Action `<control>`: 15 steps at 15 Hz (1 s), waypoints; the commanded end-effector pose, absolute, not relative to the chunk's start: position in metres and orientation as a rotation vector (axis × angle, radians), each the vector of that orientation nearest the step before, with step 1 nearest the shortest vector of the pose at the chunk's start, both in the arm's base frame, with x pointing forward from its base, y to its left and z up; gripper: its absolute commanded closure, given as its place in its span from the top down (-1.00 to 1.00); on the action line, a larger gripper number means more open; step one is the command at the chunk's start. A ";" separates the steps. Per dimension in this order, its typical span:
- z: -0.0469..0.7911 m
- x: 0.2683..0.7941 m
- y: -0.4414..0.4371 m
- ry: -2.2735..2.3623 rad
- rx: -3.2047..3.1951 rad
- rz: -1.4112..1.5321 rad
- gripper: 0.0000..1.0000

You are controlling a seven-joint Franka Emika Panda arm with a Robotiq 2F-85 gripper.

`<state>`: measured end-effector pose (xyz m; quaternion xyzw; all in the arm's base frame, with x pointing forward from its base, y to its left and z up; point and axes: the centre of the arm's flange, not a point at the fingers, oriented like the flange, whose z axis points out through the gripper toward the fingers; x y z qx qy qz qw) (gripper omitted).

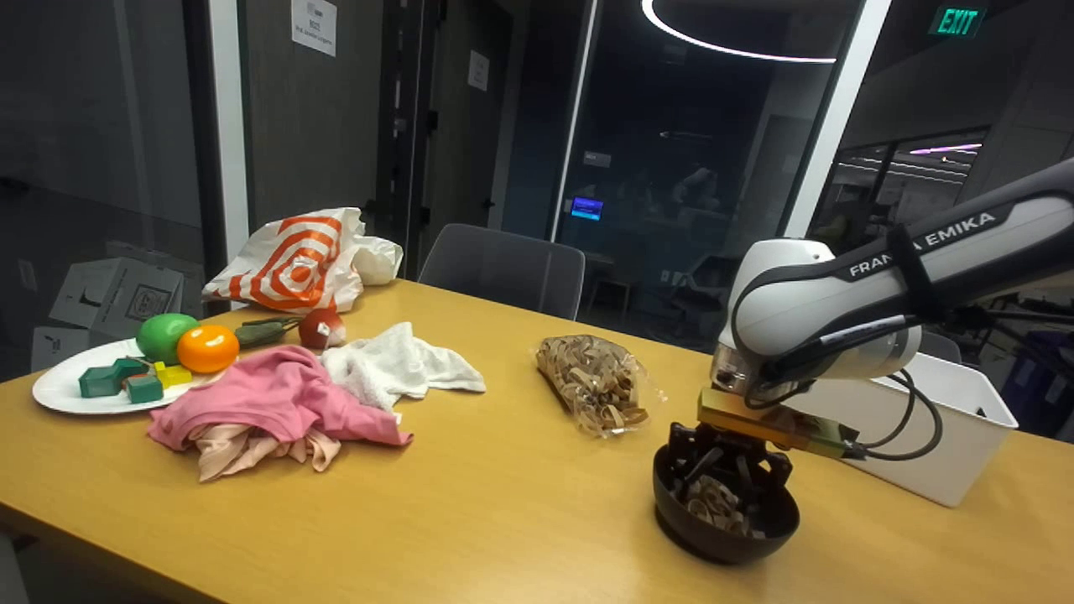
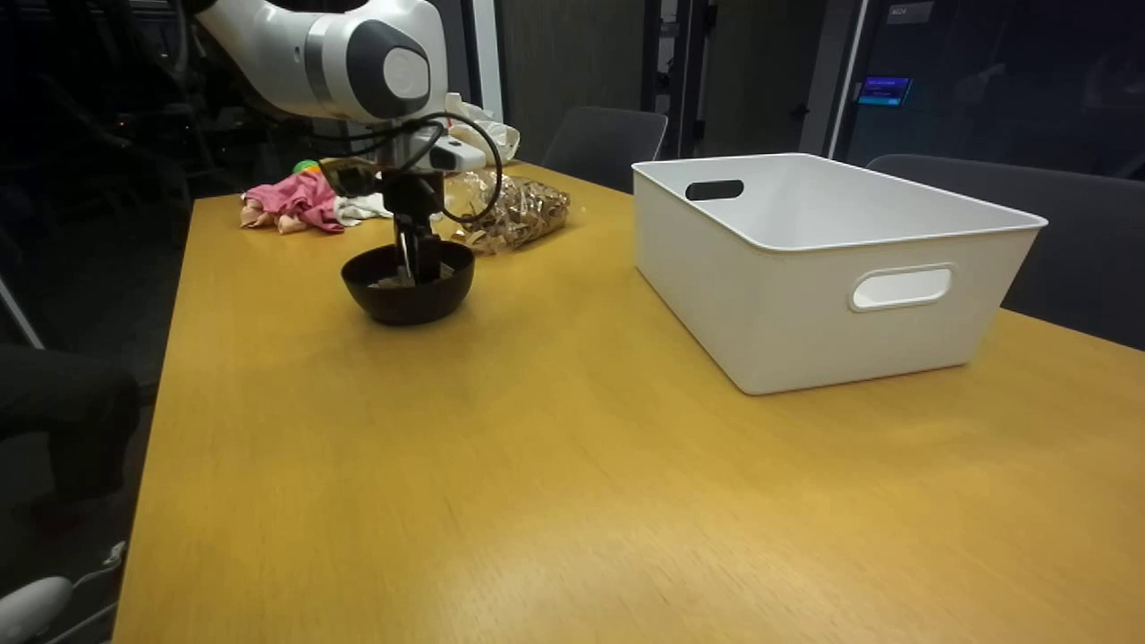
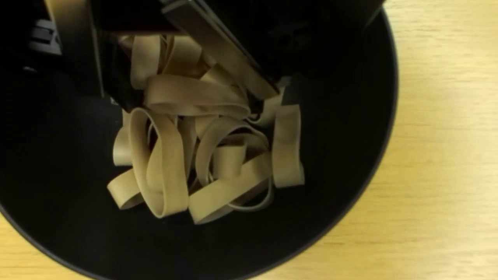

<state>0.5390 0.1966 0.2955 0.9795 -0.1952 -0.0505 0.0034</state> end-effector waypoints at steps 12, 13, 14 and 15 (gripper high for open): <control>0.332 0.536 0.191 -0.585 3.023 -0.078 -0.87; 0.339 0.535 0.189 -0.580 3.011 -0.064 -0.87; 0.346 0.534 0.188 -0.572 3.006 -0.048 -0.87; 0.355 0.533 0.186 -0.567 3.003 -0.030 -0.87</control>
